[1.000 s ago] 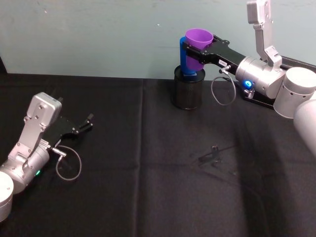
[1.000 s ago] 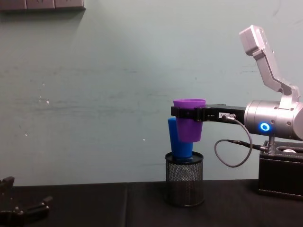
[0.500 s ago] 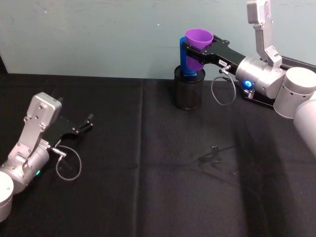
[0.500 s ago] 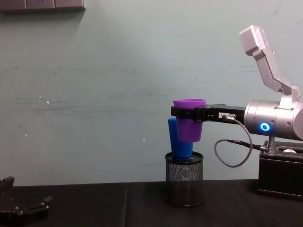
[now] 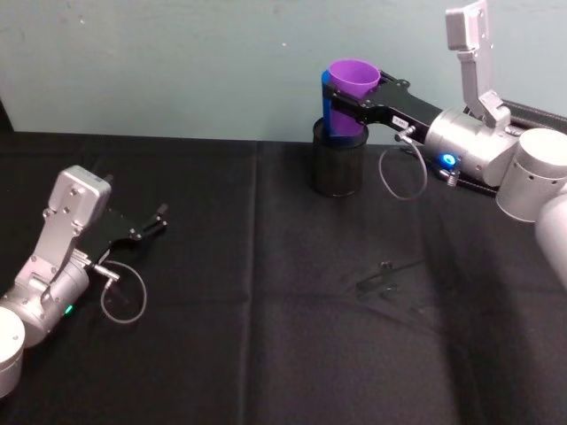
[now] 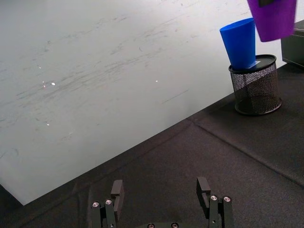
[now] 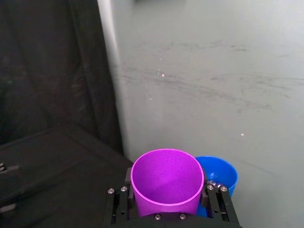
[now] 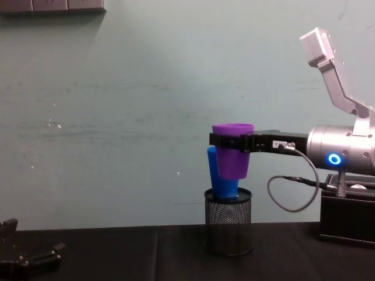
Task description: Pick up one cup with a gripper and tap it against the other cup.
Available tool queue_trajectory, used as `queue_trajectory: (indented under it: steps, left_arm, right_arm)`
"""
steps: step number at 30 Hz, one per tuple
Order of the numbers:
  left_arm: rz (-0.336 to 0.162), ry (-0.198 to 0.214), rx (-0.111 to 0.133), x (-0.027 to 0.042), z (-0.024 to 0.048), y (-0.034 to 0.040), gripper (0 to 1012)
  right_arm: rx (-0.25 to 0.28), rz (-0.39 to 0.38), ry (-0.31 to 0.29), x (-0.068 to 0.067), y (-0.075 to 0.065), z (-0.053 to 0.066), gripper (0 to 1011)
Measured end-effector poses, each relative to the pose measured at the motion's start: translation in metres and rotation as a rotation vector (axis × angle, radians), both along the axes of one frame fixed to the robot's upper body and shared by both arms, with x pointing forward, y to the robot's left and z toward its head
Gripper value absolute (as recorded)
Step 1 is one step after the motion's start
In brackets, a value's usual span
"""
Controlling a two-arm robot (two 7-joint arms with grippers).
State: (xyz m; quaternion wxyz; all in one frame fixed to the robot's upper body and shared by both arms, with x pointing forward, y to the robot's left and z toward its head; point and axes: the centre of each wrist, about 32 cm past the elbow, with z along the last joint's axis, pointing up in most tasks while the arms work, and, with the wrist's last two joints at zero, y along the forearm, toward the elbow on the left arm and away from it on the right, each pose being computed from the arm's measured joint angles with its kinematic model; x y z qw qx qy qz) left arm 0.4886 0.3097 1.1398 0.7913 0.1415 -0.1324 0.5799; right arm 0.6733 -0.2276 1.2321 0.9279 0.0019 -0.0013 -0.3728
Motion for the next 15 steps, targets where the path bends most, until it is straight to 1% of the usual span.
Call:
queue_trajectory:
  steps: [5, 9, 11, 14, 15]
  left_arm:
    - [0.000, 0.000, 0.000, 0.0000, 0.0000, 0.0000, 1005]
    - [0.000, 0.000, 0.000, 0.0000, 0.0000, 0.0000, 1005]
    - [0.000, 0.000, 0.000, 0.0000, 0.0000, 0.0000, 1005]
    - [0.000, 0.000, 0.000, 0.0000, 0.0000, 0.0000, 1005]
    - [0.000, 0.000, 0.000, 0.0000, 0.0000, 0.0000, 1005]
  right_arm:
    - [0.000, 0.017, 0.010, -0.011, -0.005, -0.002, 741]
    - [0.007, 0.038, 0.016, -0.024, -0.011, -0.002, 741]
    - [0.003, 0.045, 0.015, -0.028, -0.014, 0.000, 741]
    - [-0.009, 0.072, 0.016, -0.039, -0.020, 0.006, 741]
    - [-0.009, 0.072, 0.016, -0.039, -0.020, 0.006, 741]
